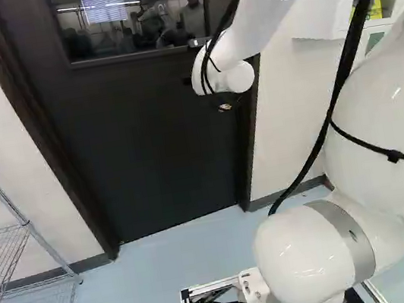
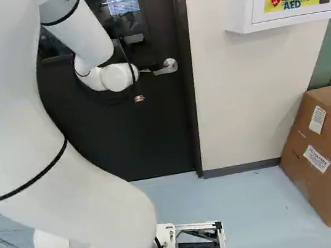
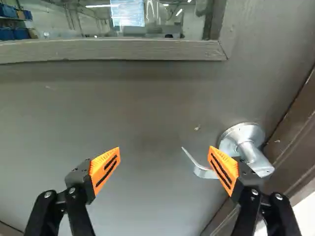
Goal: Open the door and move inside
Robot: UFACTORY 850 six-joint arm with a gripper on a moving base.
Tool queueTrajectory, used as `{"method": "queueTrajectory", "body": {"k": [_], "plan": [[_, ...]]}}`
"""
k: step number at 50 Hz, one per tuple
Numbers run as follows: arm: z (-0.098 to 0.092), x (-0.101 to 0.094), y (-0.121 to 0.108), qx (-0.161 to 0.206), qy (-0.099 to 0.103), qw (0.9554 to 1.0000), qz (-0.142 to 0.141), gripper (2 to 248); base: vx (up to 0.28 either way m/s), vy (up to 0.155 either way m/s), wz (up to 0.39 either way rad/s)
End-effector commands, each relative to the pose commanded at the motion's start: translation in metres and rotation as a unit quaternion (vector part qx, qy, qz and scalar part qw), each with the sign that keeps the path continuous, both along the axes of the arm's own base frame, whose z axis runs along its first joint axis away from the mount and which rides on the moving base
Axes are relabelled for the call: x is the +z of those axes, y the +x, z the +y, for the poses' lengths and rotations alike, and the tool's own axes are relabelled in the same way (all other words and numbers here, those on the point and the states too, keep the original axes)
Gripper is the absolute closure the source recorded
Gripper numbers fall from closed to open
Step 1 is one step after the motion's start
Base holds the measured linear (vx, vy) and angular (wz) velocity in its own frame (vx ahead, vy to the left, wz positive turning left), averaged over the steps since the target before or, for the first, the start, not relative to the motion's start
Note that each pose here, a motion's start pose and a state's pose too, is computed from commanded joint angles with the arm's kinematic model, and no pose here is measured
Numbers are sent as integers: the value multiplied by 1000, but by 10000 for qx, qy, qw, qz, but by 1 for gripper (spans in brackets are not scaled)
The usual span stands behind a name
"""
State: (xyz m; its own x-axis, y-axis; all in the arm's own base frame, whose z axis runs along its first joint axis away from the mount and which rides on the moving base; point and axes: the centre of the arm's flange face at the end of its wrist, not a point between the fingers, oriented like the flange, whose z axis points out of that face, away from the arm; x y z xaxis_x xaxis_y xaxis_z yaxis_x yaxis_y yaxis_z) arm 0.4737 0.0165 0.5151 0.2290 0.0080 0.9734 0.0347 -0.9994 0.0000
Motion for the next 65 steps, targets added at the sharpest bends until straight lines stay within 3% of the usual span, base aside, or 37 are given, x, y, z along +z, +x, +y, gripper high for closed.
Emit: {"method": "queueTrajectory", "body": {"k": [65], "plan": [[0,-70,9,1,-25,9973,730,3,0,0,0]]}}
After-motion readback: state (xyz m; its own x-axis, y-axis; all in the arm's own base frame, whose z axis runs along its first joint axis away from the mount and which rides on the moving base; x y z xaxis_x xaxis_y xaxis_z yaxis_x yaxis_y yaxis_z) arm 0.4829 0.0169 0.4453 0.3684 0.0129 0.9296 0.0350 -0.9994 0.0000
